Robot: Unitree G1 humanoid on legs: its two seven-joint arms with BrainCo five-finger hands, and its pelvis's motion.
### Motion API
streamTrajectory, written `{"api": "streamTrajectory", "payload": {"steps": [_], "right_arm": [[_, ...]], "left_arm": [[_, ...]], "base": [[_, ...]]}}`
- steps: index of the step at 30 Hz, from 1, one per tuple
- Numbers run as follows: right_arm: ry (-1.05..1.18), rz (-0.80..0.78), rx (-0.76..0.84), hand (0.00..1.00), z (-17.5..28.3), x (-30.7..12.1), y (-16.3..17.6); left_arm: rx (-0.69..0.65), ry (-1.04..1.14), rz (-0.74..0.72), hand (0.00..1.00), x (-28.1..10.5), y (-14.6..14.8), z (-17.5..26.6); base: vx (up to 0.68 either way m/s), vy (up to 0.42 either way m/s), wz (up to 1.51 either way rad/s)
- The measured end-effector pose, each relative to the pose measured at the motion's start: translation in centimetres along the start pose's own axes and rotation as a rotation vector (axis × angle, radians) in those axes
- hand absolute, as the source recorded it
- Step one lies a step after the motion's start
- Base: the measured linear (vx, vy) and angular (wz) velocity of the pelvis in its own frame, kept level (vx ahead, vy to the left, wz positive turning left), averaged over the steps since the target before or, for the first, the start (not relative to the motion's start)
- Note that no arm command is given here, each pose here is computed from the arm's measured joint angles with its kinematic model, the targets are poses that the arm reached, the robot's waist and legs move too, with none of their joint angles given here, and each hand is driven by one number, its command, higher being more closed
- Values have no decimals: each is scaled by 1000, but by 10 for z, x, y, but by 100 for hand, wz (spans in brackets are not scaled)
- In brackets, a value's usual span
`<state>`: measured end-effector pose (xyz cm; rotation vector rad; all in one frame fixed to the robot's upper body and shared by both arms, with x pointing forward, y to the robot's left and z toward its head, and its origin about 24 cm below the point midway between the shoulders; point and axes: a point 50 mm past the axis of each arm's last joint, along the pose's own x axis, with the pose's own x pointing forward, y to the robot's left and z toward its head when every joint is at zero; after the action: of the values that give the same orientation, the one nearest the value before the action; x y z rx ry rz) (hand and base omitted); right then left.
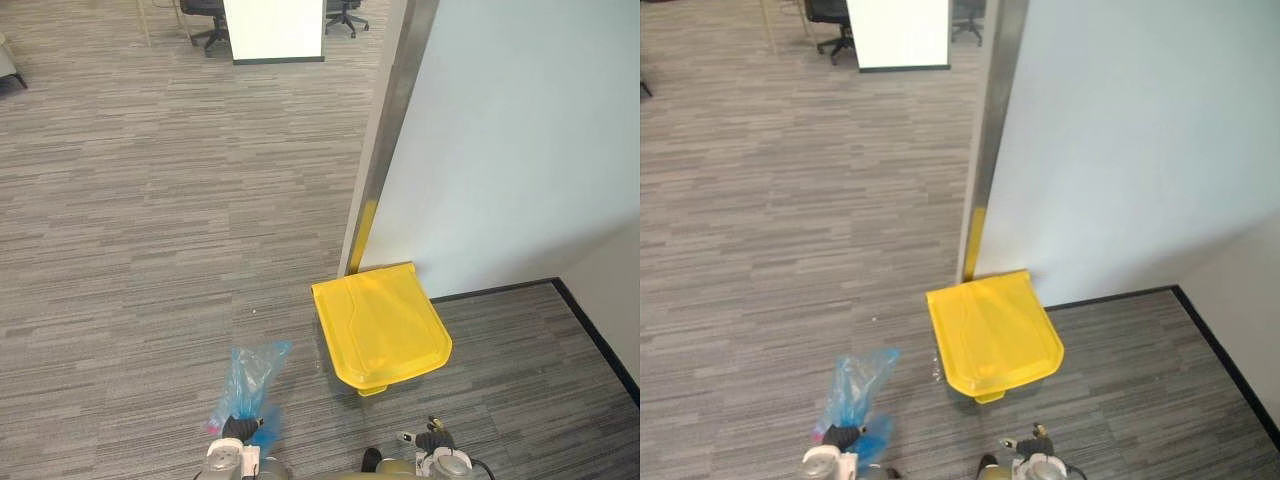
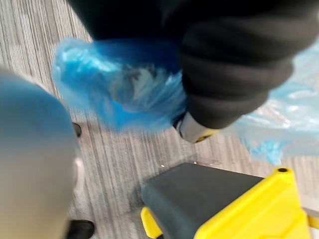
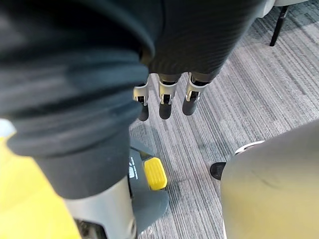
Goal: Gather rubbish on tea table into small bin, then transfer packed bag to large trash can.
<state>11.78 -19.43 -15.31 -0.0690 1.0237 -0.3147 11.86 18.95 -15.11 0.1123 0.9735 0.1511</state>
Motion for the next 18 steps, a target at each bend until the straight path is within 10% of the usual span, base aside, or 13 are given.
{"api": "streamTrajectory", "payload": {"steps": [18], "right_arm": [[-78,-15,36,0,27,4,0]], "left_arm": [[-7,-41,20,100,4,3,14]], "base": [[-43,-2,-16]]}}
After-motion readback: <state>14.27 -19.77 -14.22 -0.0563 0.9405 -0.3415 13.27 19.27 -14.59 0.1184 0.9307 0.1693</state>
